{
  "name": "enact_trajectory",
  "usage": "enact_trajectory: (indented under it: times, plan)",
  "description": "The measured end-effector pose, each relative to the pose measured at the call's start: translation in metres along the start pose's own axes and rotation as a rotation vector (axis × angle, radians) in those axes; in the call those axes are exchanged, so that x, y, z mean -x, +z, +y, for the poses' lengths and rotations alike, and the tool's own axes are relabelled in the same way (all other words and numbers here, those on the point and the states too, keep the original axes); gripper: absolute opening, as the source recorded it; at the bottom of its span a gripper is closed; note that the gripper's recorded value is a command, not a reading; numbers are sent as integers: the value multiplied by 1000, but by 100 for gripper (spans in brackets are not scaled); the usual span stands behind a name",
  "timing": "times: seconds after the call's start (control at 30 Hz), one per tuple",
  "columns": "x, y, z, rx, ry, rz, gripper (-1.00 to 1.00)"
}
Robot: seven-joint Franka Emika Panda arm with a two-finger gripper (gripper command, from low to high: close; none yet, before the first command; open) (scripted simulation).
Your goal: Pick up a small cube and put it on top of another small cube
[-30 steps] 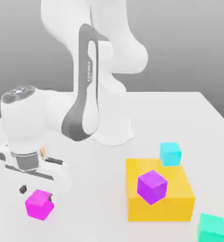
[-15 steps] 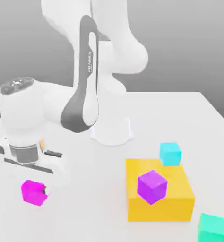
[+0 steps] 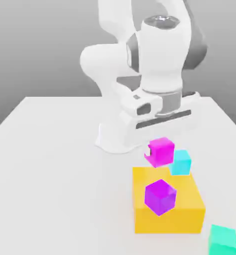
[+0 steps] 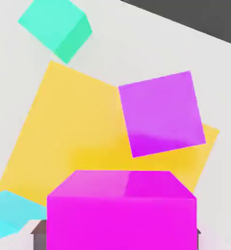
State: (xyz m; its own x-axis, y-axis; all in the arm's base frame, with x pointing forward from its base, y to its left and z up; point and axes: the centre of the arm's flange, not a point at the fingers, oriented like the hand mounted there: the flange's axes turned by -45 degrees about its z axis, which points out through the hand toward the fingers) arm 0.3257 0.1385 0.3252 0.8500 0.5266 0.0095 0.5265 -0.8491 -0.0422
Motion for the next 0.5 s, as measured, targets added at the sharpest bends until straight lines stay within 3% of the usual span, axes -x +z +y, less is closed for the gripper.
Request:
enact_trajectory:
  times: [0.1,0.27,0.3,0.5]
  plan:
    - [13,-5,-44,29,-128,-10,-100]
    - [16,44,-50,39,-154,-13,-100]
    - [17,51,-50,40,-155,-13,100]
    - [17,55,-50,40,-155,-13,100]
